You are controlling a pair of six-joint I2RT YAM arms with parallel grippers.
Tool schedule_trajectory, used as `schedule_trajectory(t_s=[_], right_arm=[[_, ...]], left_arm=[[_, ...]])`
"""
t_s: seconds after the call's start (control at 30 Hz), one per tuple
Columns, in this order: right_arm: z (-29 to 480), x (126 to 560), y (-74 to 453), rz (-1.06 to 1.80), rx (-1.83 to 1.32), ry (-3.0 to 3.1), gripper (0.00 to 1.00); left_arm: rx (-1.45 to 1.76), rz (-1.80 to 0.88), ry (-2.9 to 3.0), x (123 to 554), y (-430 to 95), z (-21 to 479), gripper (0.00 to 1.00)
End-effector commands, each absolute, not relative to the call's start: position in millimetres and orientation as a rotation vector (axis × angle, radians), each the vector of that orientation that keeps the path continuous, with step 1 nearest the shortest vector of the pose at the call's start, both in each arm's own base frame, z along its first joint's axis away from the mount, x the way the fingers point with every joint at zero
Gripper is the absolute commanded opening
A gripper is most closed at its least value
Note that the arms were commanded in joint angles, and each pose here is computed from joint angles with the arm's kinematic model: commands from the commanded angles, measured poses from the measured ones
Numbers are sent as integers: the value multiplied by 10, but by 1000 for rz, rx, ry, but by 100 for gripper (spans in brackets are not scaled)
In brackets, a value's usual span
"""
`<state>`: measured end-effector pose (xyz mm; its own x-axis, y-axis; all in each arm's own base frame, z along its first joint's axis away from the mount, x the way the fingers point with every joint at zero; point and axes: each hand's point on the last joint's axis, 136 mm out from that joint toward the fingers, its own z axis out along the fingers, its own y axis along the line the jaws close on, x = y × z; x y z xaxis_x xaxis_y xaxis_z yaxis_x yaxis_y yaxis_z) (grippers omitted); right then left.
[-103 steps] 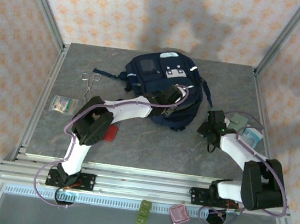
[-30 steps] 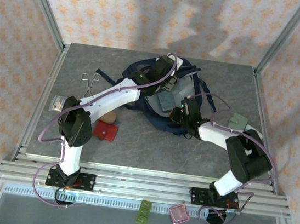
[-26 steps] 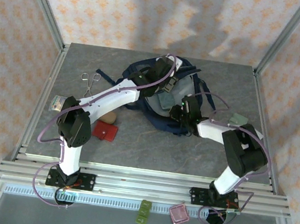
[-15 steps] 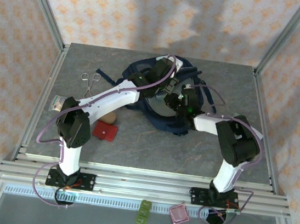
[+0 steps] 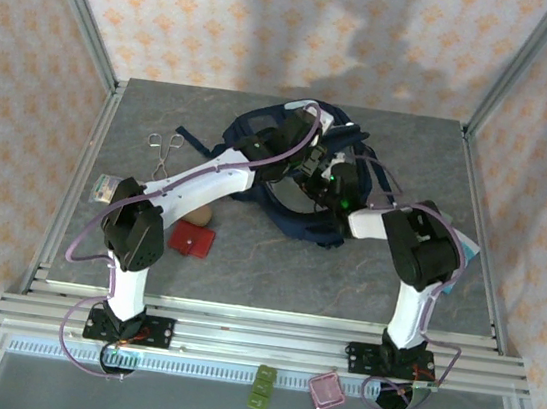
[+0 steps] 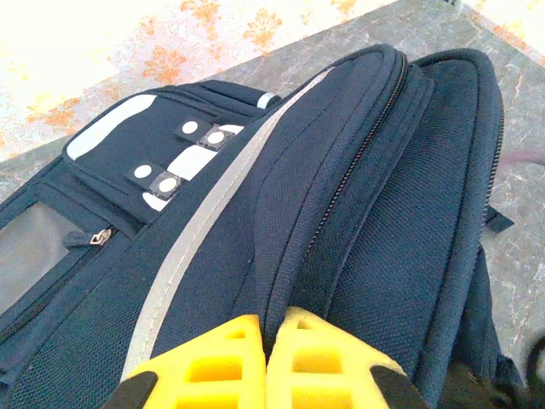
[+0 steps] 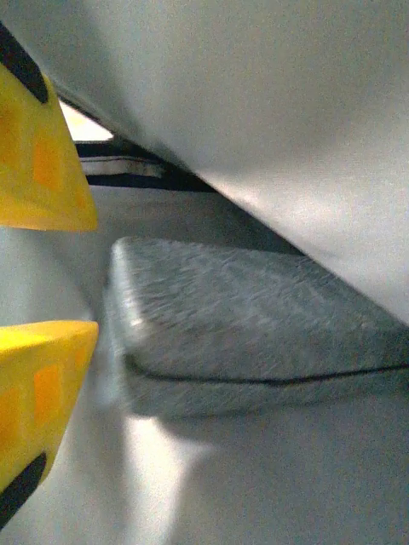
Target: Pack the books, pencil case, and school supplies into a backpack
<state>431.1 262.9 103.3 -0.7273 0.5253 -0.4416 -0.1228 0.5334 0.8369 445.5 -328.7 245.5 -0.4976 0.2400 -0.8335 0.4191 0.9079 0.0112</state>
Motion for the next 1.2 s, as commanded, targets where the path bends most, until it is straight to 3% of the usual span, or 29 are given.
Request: schedule_trajectory(t_s=[0.0,0.2,0.3,0.37,0.47,0.67,0.77,0.9,1.17], right_arm=[[1227,3992,2425,1156,255,2059,37],[1166,3333,1932,939,224,2135,41],[1205,3087,1798,873,183,2148,48],[1367,2978,1766,856,144,2115,56],[1515,2888,1791,850,84,2086,65],[1627,2884,2055,868,-30,2091,68],[1650,2915,2226,898,-73,2094,68],[1708,2933,2413,941,-116,2089,69],[1651,2953,2571,955,-129,2111,69]], left_arm=[[405,-335,1991,4387,-3378,2940,0],[361,-379,2036,4373,-3400,2698,0],[290,-404,2057,4341,-3346,2612,35],[222,-413,2058,4295,-3250,2575,51],[89,-390,2051,4214,-2985,2541,65],[-343,-296,2128,4012,-1990,2118,85],[-566,-293,2155,3836,-1441,1782,88],[-849,-307,2104,3590,-832,1508,99],[-1151,-272,2128,3426,-188,1072,99]])
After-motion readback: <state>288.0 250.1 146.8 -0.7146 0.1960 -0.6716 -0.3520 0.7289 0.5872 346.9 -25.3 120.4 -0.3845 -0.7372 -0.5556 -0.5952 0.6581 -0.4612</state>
